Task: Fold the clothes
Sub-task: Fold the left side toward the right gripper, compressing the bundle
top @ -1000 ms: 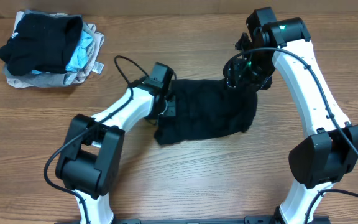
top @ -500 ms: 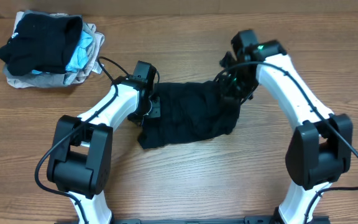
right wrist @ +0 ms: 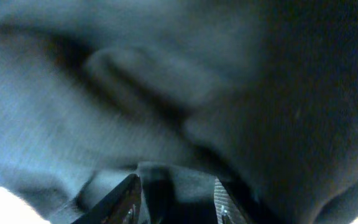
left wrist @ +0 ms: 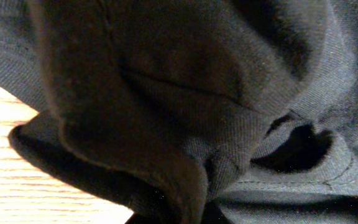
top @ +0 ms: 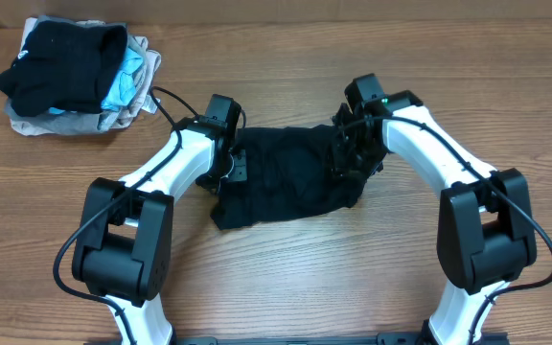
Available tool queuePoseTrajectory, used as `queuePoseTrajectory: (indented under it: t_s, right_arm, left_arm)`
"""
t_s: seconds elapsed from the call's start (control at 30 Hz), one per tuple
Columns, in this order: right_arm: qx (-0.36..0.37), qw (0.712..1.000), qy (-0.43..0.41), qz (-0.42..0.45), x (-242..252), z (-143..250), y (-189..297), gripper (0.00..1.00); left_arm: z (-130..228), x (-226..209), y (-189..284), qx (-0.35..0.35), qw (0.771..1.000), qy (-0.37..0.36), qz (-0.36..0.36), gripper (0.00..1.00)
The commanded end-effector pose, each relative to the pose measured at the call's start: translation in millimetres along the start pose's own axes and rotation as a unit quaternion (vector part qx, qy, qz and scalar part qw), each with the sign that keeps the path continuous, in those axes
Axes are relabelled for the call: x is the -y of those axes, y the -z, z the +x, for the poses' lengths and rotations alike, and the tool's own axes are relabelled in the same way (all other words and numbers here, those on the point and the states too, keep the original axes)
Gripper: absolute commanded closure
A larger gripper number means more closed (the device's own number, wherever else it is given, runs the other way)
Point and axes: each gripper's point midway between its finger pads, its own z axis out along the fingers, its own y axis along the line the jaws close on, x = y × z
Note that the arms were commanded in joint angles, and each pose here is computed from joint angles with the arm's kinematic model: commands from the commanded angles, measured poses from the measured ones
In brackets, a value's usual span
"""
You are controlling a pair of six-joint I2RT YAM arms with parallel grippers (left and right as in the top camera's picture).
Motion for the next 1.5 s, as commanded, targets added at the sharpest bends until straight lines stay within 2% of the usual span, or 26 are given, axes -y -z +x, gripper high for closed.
queuePoseTrajectory:
  t_s: [0.0, 0.23, 0.37, 0.57, 0.8, 1.0, 1.13, 1.33, 1.47]
  right_arm:
    - [-0.008, 0.999, -0.024, 0.042, 22.8, 7.3, -19.6, 0.59]
    - [-0.021, 0.998, -0.046, 0.045, 35.6, 8.0, -42.1, 0.58]
    - [-0.034, 0.997, -0.049, 0.045, 37.9, 11.6, -50.5, 0.59]
    - [-0.039, 0.997, -0.05, 0.032, 33.6, 12.8, -52.3, 0.58]
    - [-0.04, 0.998, -0.051, 0.028, 32.5, 13.3, -52.3, 0.58]
    - [-0.043, 0.998, -0.051, 0.015, 27.9, 13.8, -52.5, 0.58]
    - [-0.043, 0.998, -0.051, 0.013, 27.0, 13.9, -52.5, 0.58]
    - [-0.044, 0.998, -0.051, -0.002, 21.8, 13.7, -52.5, 0.58]
    - [-0.046, 0.997, -0.051, -0.029, 10.0, 10.4, -45.4, 0.58]
  left_arm:
    - [13.5, -28.5, -11.5, -0.018, 0.998, -0.007, -0.058, 0.96]
    - [12.9, -37.4, -0.7, -0.026, 0.997, -0.009, -0.072, 0.96]
    - [4.9, -32.4, 26.1, -0.01, 0.997, -0.035, -0.065, 0.96]
    - [-8.4, -7.7, 91.5, 0.067, 0.995, -0.066, -0.033, 0.96]
    - [-1.2, 56.4, 156.3, 0.159, 0.976, -0.138, 0.053, 0.96]
    - [8.9, 113.6, 152.1, 0.18, 0.959, -0.202, 0.084, 0.96]
    - [8.9, 138.6, 145.6, 0.194, 0.952, -0.216, 0.095, 0.96]
    - [1.4, 142.2, 145.4, 0.209, 0.954, -0.195, 0.094, 0.96]
    - [-3.6, 117.0, 141.8, 0.211, 0.961, -0.173, 0.037, 0.96]
